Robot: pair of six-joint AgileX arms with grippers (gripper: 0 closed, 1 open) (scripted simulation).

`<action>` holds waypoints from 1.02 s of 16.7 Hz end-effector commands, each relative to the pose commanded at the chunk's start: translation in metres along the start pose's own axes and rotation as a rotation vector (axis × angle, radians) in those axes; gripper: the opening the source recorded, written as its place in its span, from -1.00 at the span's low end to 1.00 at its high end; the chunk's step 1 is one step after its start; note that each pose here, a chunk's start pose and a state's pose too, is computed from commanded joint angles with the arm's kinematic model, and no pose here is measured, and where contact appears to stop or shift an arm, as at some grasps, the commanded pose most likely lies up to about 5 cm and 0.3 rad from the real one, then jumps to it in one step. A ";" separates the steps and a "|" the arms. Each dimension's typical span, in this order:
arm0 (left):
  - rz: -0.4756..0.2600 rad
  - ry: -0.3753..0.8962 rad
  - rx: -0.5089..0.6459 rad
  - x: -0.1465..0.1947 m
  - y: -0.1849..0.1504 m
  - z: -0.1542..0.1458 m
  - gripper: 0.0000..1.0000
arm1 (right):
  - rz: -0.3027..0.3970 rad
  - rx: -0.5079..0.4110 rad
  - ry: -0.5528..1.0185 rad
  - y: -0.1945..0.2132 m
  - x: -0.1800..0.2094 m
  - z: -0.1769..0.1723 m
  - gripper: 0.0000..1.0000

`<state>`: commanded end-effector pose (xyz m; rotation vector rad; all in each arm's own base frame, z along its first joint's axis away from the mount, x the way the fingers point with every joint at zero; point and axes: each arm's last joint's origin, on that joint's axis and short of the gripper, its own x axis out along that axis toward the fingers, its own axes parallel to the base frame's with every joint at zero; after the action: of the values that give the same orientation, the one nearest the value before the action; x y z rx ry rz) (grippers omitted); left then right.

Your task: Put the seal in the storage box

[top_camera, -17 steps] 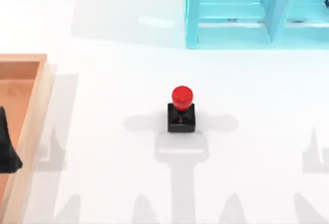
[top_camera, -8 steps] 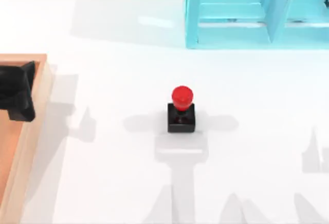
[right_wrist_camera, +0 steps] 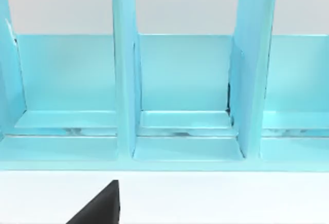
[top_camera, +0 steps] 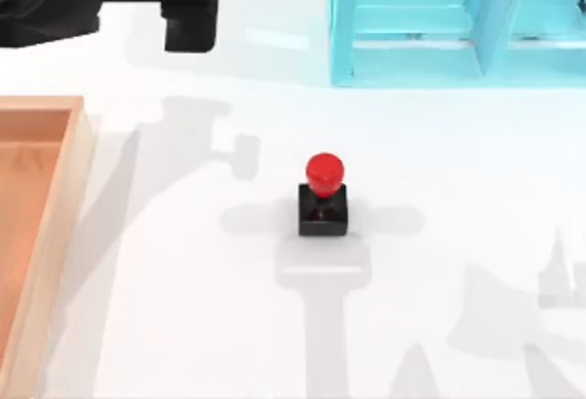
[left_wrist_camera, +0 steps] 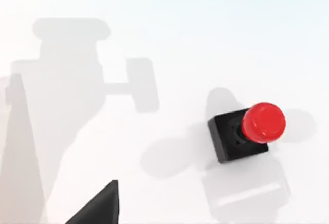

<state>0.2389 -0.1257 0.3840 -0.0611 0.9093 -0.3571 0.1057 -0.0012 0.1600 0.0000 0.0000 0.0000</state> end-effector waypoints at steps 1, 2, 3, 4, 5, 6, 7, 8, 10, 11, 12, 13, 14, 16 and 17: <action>0.001 0.061 -0.004 0.011 -0.012 0.013 1.00 | 0.000 0.000 0.000 0.000 0.000 0.000 1.00; 0.005 0.120 -0.009 0.024 -0.023 0.025 1.00 | 0.000 0.000 0.000 0.000 0.000 0.000 1.00; 0.012 0.177 -0.015 0.038 -0.035 0.035 1.00 | 0.000 0.000 0.000 0.000 0.000 0.000 1.00; 0.023 0.232 -0.022 0.053 -0.045 0.042 1.00 | 0.000 0.000 0.000 0.000 0.000 0.000 1.00; 0.036 0.283 -0.030 0.069 -0.055 0.048 1.00 | 0.000 0.000 0.000 0.000 0.000 0.000 1.00; 0.052 0.331 -0.038 0.085 -0.065 0.052 1.00 | 0.000 0.000 0.000 0.000 0.000 0.000 1.00; 0.069 0.374 -0.048 0.100 -0.073 0.055 1.00 | 0.000 0.000 0.000 0.000 0.000 0.000 1.00; 0.088 0.413 -0.057 0.115 -0.080 0.056 1.00 | 0.000 0.000 0.000 0.000 0.000 0.000 1.00; 0.127 0.483 -0.078 0.143 -0.092 0.056 1.00 | 0.000 0.000 0.000 0.000 0.000 0.000 1.00; 0.147 0.513 -0.090 0.156 -0.096 0.054 1.00 | 0.000 0.000 0.000 0.000 0.000 0.000 1.00; 0.168 0.540 -0.101 0.168 -0.100 0.052 1.00 | 0.000 0.000 0.000 0.000 0.000 0.000 1.00; 0.187 0.564 -0.112 0.180 -0.103 0.050 1.00 | 0.000 0.000 0.000 0.000 0.000 0.000 1.00; 0.206 0.585 -0.122 0.190 -0.105 0.047 1.00 | 0.000 0.000 0.000 0.000 0.000 0.000 1.00; 0.240 0.620 -0.143 0.210 -0.107 0.042 1.00 | 0.000 0.000 0.000 0.000 0.000 0.000 1.00; 0.254 0.633 -0.152 0.217 -0.108 0.039 1.00 | 0.000 0.000 0.000 0.000 0.000 0.000 1.00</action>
<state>0.3613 -0.3022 0.2643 0.0314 1.5528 -0.0615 0.1057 -0.0012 0.1600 0.0000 0.0000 0.0000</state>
